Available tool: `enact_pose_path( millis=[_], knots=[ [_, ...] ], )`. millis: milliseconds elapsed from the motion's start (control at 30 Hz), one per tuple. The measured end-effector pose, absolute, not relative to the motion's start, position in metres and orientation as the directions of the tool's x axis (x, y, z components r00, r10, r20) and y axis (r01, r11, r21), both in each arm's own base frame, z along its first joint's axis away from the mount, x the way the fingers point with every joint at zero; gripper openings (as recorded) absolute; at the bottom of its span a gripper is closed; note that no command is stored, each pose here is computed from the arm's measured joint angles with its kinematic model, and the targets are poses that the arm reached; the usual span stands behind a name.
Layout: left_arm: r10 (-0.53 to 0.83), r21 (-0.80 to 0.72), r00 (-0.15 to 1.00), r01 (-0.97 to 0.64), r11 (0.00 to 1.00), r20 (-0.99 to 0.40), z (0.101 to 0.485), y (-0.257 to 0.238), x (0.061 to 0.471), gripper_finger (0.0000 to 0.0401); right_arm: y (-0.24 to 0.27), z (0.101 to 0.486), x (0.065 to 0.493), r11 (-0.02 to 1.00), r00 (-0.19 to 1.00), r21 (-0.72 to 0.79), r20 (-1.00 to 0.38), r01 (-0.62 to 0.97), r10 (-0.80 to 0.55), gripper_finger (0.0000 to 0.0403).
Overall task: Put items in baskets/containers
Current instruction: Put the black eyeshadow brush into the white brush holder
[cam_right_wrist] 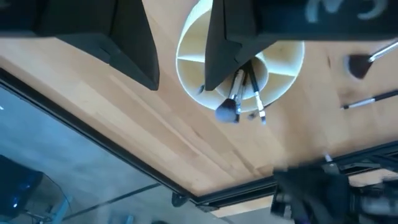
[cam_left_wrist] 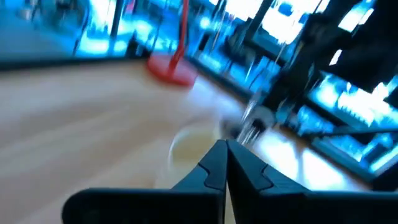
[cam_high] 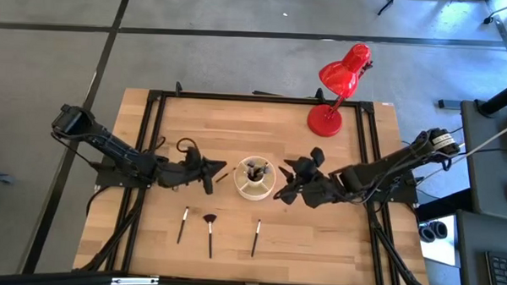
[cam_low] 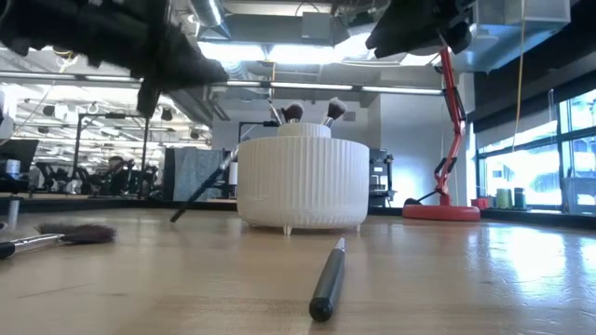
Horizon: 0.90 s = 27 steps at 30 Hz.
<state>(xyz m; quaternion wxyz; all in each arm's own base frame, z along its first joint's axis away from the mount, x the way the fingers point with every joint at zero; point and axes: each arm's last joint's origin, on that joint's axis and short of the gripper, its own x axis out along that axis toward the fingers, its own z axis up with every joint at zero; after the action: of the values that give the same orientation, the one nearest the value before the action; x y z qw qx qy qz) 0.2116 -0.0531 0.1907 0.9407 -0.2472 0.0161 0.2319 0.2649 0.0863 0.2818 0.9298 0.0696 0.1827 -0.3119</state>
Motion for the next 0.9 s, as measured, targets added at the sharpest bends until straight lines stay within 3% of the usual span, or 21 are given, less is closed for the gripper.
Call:
enact_pose_path(
  millis=[167,300,533,767,900],
  knots=[
    [0.473,-0.416,0.881,-0.427,0.803,0.01,0.21,-0.052,0.213,0.0002,0.086,0.28,0.264,0.796,0.73,-0.008,-0.393,0.605,-0.559,0.0129],
    [0.503,-0.33,0.864,-0.474,0.816,0.002,0.209,-0.05,0.213,0.0002,0.085,0.278,0.262,0.796,0.719,-0.034,-0.407,0.604,-0.563,0.0129],
    [0.611,-0.274,0.744,-0.668,0.692,-0.271,0.171,-0.018,0.214,0.0031,0.084,0.278,0.262,0.795,0.714,-0.043,-0.412,0.605,-0.566,0.0129],
    [0.445,-0.359,0.74,-0.648,0.671,-0.505,0.142,0.021,0.221,0.0101,0.079,0.277,0.264,0.796,0.711,-0.035,-0.428,0.604,-0.558,0.0129],
    [0.412,-0.332,0.642,-0.723,0.606,-0.647,0.123,0.037,0.214,0.0124,0.076,0.277,0.265,0.795,0.705,-0.048,-0.432,0.604,-0.562,0.0129]
  ],
)
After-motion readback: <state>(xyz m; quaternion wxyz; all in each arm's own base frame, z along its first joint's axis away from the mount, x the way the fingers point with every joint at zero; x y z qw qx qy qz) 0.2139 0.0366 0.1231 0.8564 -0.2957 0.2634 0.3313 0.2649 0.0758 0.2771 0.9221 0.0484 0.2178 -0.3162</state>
